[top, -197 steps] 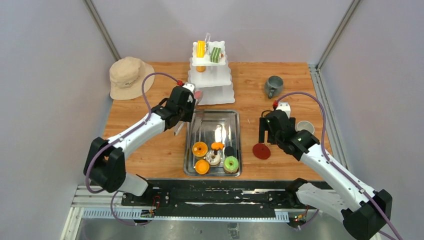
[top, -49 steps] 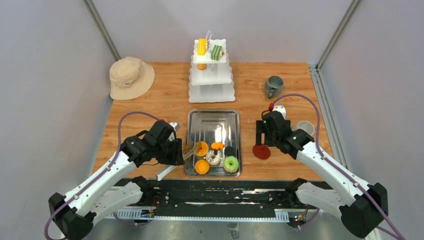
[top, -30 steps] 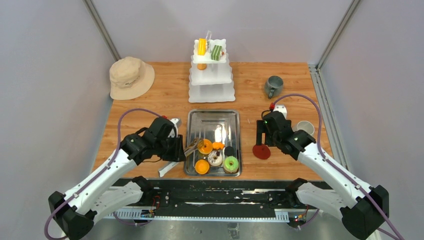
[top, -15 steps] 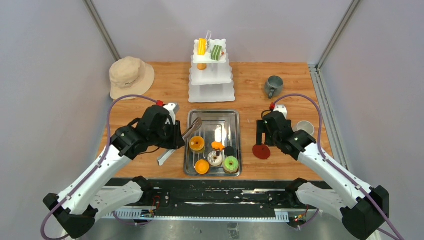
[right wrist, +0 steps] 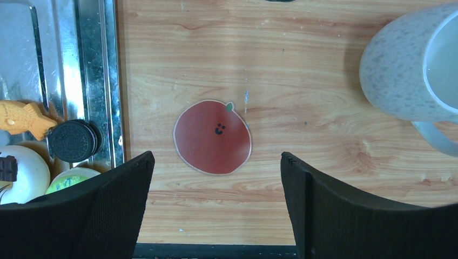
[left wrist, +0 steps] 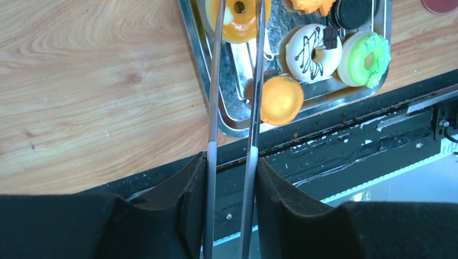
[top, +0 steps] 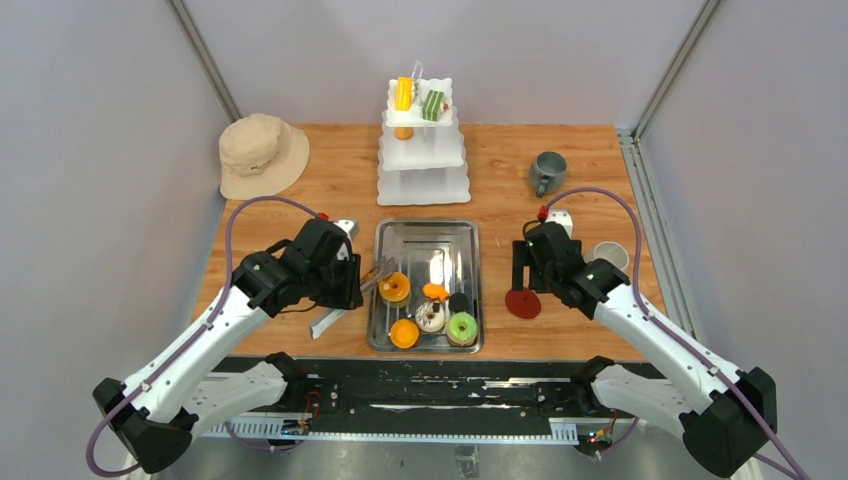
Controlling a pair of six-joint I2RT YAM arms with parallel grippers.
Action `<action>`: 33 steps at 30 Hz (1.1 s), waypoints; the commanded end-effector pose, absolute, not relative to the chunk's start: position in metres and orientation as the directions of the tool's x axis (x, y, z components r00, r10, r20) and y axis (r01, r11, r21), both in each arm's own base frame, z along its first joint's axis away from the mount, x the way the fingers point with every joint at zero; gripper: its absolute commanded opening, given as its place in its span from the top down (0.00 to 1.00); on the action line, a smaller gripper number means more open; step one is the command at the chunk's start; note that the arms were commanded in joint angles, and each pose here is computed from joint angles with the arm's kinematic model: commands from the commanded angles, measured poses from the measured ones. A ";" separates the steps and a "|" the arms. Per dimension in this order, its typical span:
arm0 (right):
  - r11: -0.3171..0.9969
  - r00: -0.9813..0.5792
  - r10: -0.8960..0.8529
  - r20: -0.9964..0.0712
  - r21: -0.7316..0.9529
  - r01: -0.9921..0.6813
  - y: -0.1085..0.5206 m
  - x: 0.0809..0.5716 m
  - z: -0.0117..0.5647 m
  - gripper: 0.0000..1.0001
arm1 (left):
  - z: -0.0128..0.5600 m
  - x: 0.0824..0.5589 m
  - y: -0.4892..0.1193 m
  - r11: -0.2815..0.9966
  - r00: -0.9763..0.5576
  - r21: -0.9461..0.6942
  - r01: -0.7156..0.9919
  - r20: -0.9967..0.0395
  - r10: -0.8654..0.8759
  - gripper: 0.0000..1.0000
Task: Serve the afternoon tea
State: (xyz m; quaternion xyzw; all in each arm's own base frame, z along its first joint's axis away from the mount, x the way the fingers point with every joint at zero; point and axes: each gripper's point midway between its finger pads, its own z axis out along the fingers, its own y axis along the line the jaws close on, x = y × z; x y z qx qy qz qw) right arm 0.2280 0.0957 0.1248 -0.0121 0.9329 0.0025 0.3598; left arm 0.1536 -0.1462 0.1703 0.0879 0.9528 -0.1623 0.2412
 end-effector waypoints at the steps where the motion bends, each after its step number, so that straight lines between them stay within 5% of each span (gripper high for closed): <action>1: 1.000 -0.739 -0.025 -0.673 -0.006 -0.029 0.099 0.230 0.125 0.14 | 0.170 0.152 -0.140 0.945 -0.869 -0.252 0.210 -0.491 0.063 0.61; 9: 0.999 -0.739 -0.038 -0.672 -0.006 -0.046 0.100 0.229 0.123 0.14 | 0.147 0.144 -0.138 0.951 -0.898 -0.250 0.180 -0.436 0.056 0.49; 20: 0.999 -0.745 -0.041 -0.666 -0.011 -0.045 0.099 0.229 0.120 0.14 | 0.136 0.142 -0.175 0.882 -0.915 -0.420 0.214 -0.402 0.031 0.46; 27: 0.999 -0.741 -0.042 -0.671 -0.014 -0.043 0.097 0.228 0.122 0.14 | 0.140 0.151 -0.179 0.871 -0.912 -0.452 0.193 -0.409 -0.010 0.61; 33: 0.999 -0.744 -0.037 -0.668 -0.011 -0.040 0.098 0.228 0.120 0.14 | 0.158 0.160 -0.176 0.874 -0.890 -0.433 0.219 -0.457 -0.004 0.83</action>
